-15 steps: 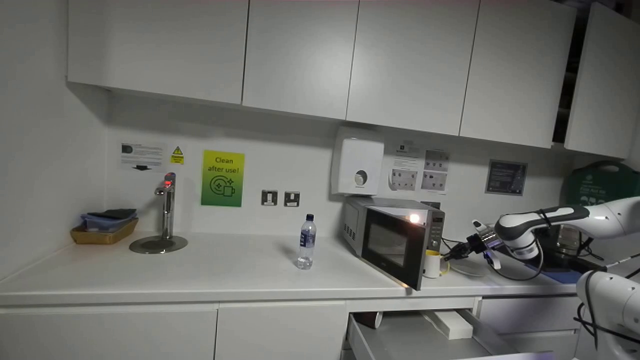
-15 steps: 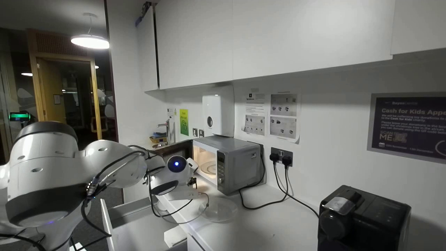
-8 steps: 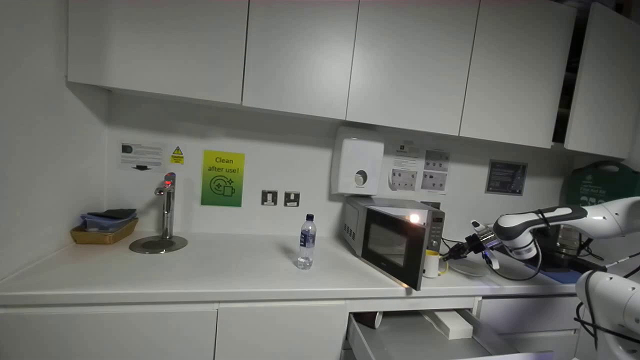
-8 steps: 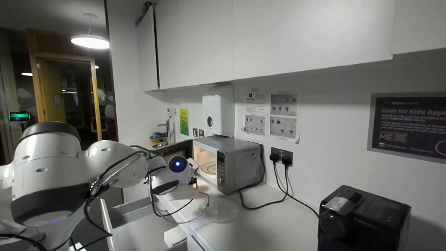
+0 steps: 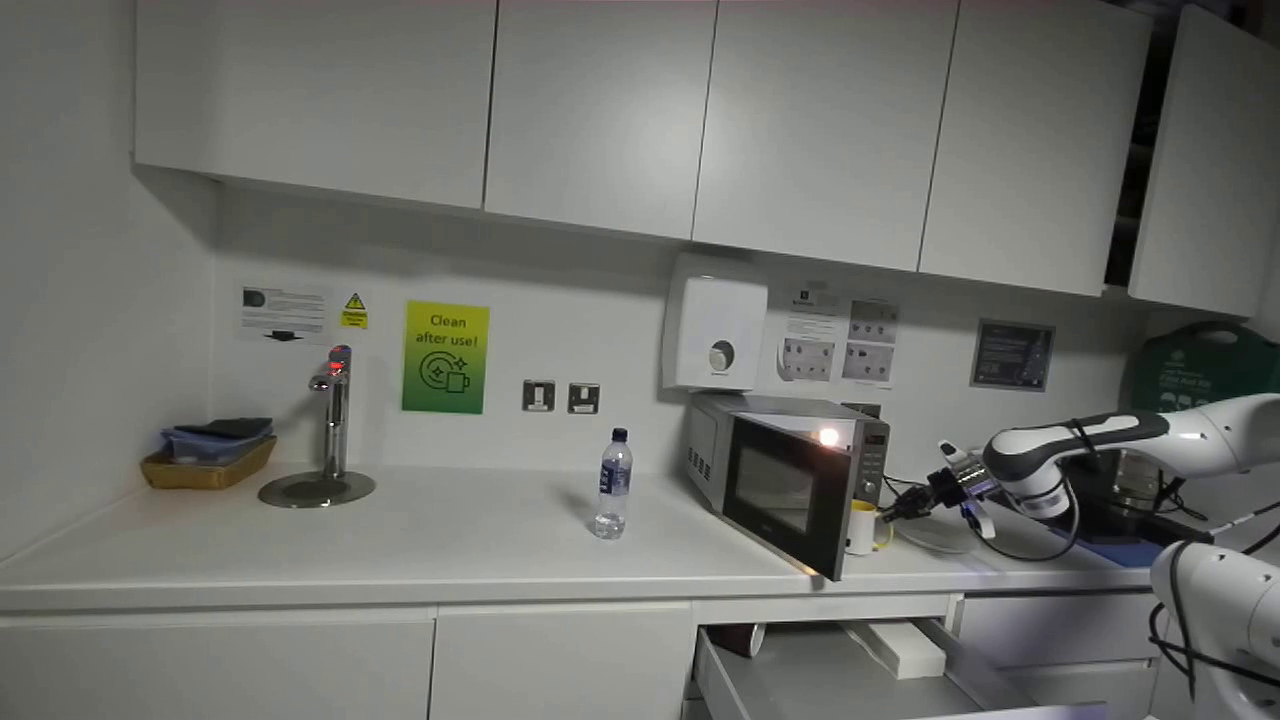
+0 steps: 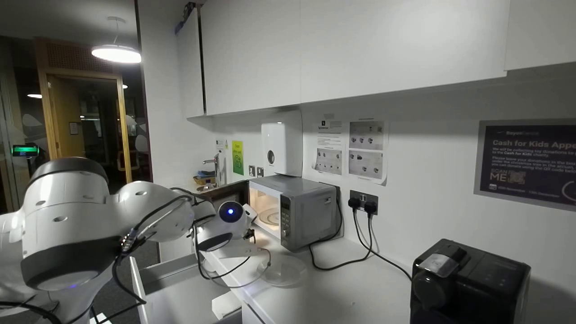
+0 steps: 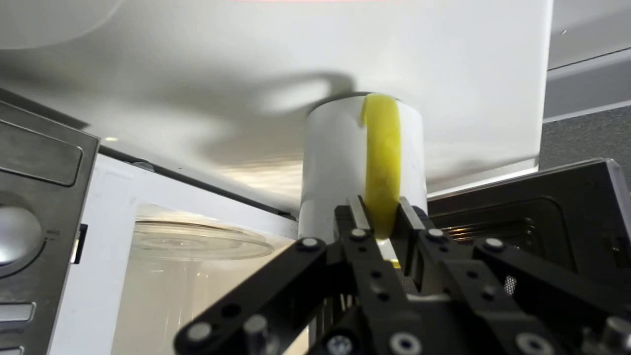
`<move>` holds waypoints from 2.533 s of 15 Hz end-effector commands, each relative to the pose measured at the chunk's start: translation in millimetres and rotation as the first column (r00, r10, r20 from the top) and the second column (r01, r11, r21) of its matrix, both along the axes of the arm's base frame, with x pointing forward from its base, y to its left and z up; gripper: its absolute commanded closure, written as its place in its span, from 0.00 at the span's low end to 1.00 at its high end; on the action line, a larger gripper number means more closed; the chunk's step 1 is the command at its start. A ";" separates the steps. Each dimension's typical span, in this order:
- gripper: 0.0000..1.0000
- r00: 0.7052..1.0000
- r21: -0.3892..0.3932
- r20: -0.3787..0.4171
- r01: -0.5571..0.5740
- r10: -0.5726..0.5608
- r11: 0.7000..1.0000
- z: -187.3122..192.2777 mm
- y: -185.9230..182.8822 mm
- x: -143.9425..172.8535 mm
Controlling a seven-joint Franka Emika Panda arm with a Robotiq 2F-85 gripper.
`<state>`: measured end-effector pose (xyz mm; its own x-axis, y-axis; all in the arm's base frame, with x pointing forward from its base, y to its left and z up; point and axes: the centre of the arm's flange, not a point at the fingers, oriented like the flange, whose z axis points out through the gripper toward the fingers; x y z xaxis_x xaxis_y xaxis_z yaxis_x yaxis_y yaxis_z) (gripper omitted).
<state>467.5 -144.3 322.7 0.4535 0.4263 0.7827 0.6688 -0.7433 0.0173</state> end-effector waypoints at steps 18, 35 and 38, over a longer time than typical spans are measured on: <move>0.00 0.998 -0.018 -0.040 -0.040 0.039 0.999 12.6 11.5 17.3; 0.00 0.947 -0.303 -0.305 0.002 -0.099 0.953 108.2 55.9 39.0; 0.00 0.929 -0.376 -0.345 -0.006 -0.134 0.927 130.2 74.2 38.6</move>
